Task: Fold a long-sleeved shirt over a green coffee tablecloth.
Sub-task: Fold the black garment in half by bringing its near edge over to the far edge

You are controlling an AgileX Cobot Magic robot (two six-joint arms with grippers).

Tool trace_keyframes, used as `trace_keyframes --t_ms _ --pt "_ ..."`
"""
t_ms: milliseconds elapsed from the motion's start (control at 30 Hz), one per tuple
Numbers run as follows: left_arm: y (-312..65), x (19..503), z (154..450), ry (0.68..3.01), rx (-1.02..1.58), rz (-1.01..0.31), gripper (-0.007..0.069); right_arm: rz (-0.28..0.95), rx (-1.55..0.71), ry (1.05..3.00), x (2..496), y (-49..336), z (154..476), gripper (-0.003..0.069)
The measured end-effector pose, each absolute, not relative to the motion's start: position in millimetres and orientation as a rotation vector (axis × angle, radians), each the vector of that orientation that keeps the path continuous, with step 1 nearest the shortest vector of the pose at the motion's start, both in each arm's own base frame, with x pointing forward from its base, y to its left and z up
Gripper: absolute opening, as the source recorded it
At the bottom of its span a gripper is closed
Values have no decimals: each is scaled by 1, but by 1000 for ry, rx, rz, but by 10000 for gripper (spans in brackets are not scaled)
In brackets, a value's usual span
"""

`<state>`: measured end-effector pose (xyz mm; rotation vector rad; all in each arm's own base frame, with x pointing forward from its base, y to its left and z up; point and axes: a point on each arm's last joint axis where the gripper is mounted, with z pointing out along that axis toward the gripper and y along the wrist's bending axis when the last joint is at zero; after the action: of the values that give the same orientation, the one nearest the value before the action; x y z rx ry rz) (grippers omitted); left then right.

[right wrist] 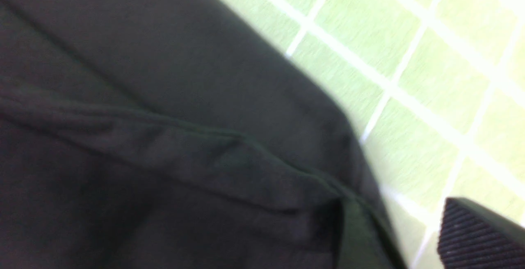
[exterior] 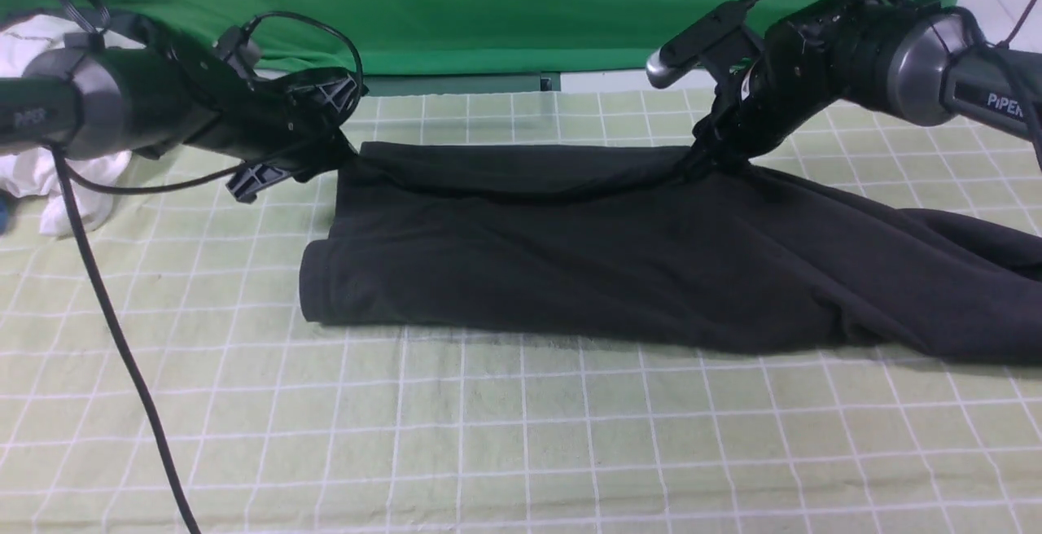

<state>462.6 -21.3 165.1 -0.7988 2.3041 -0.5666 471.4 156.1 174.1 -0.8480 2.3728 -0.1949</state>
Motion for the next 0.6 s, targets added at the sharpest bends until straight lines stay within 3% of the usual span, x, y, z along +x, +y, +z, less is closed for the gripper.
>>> trace_keyframes --t_ms 167,367,433,500,600 --pt "-15 477 192 2264 -745 -599 279 -286 -882 2307 479 154 190 314" --pt "-14 485 252 2293 -490 -648 443 -274 -722 2327 486 153 234 238" --pt "-18 481 272 2333 -372 -673 457 -206 -655 2390 482 154 249 181" --pt "-24 476 281 2392 -277 -701 442 -110 -628 2515 470 156 258 69" --pt "-28 470 278 2477 -198 -696 394 -12 -656 2632 459 161 256 24"
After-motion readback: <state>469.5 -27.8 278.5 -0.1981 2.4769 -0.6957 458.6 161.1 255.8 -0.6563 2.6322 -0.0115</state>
